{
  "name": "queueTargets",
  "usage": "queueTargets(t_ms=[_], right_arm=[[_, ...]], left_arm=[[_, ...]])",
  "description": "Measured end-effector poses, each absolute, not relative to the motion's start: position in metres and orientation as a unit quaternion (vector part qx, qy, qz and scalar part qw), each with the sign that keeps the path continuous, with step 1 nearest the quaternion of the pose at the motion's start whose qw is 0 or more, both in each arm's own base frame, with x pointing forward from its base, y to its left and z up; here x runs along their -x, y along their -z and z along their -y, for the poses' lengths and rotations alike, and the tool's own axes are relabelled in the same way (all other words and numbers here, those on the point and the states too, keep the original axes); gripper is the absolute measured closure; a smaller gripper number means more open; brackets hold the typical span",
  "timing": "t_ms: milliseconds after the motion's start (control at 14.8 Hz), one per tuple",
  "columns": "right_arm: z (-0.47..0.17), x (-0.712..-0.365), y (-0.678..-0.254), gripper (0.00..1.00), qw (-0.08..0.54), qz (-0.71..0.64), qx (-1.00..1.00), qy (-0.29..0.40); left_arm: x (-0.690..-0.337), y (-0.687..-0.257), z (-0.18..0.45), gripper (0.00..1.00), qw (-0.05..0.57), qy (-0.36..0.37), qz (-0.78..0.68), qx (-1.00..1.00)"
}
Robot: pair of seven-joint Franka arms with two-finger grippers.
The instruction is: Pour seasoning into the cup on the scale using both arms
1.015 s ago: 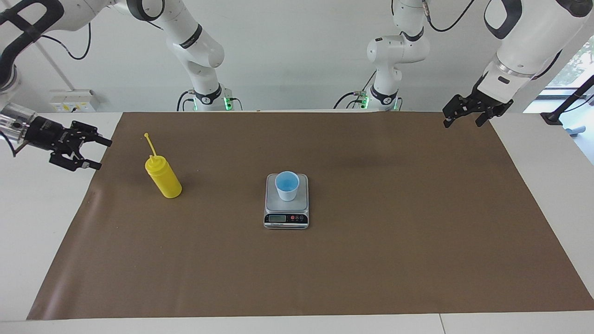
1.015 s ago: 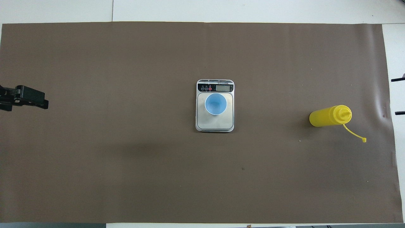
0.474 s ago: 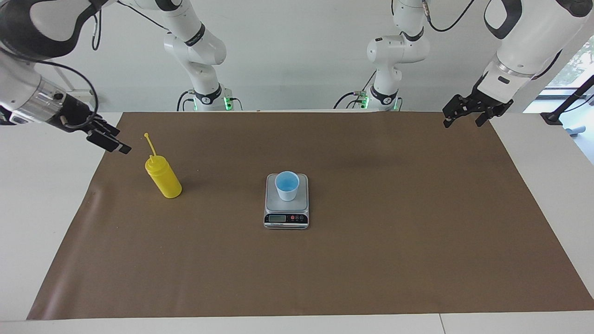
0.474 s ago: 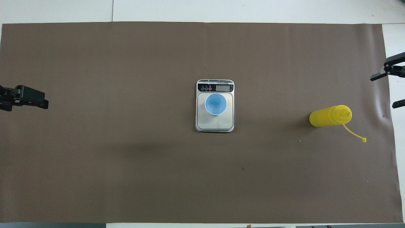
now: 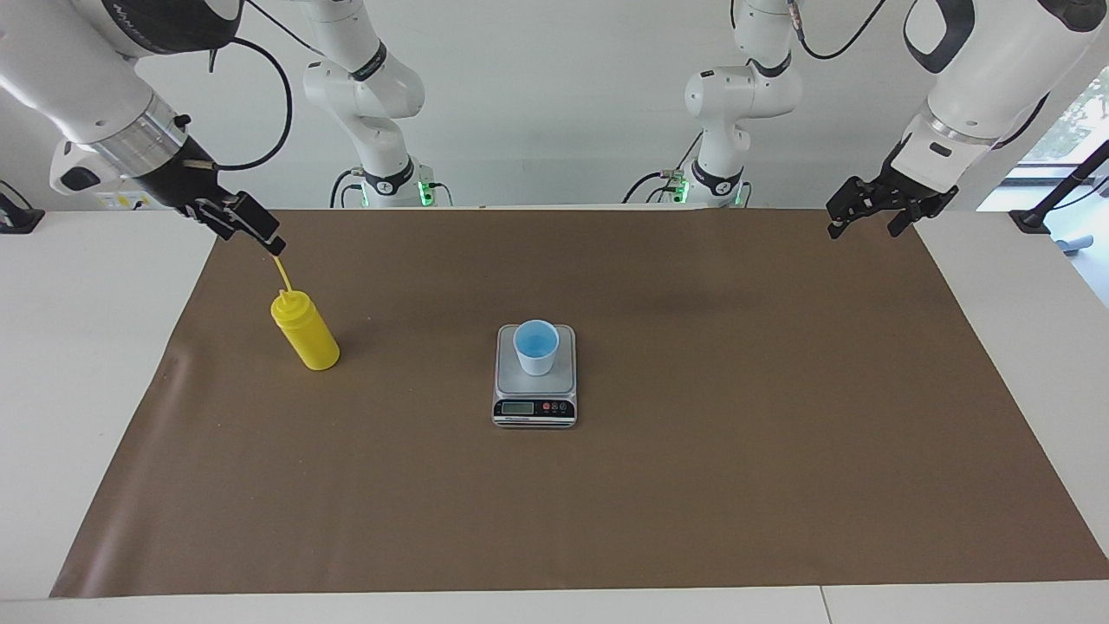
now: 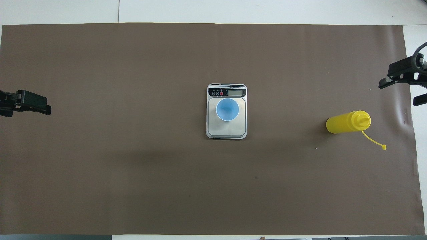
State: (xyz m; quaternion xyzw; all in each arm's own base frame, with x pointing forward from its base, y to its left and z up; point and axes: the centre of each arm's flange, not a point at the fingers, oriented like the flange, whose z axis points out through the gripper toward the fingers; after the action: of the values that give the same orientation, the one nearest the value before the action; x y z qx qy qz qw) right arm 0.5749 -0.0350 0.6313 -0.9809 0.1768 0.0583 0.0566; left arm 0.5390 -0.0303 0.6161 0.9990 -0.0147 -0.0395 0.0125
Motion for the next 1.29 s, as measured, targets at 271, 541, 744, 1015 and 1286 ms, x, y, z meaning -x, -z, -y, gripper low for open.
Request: queueTargets(t_ms=[271, 541, 744, 1015, 1286], right_arm=[[-0.017, -0.567, -0.645, 0.0, 0.004, -0.124, 0.991, -0.041], [-0.008, -0.563, -0.642, 0.0, 0.002, -0.129, 0.99, -0.047], [-0.011, -0.562, -0.644, 0.0, 0.004, -0.124, 0.991, -0.046], [-0.003, -0.548, -0.661, 0.0, 0.007, -0.097, 0.994, -0.04], [0.013, -0.539, -0.65, 0.0, -0.008, -0.077, 0.995, -0.054]], left_arm=[[-0.539, -0.616, 0.03, 0.0, 0.013, 0.04, 0.015, -0.999], [-0.539, -0.616, 0.03, 0.0, 0.013, 0.04, 0.015, -0.999], [-0.539, -0.616, 0.03, 0.0, 0.013, 0.04, 0.015, -0.999], [-0.539, -0.616, 0.03, 0.0, 0.013, 0.04, 0.015, -0.999], [-0.539, -0.616, 0.03, 0.0, 0.013, 0.04, 0.015, -0.999]])
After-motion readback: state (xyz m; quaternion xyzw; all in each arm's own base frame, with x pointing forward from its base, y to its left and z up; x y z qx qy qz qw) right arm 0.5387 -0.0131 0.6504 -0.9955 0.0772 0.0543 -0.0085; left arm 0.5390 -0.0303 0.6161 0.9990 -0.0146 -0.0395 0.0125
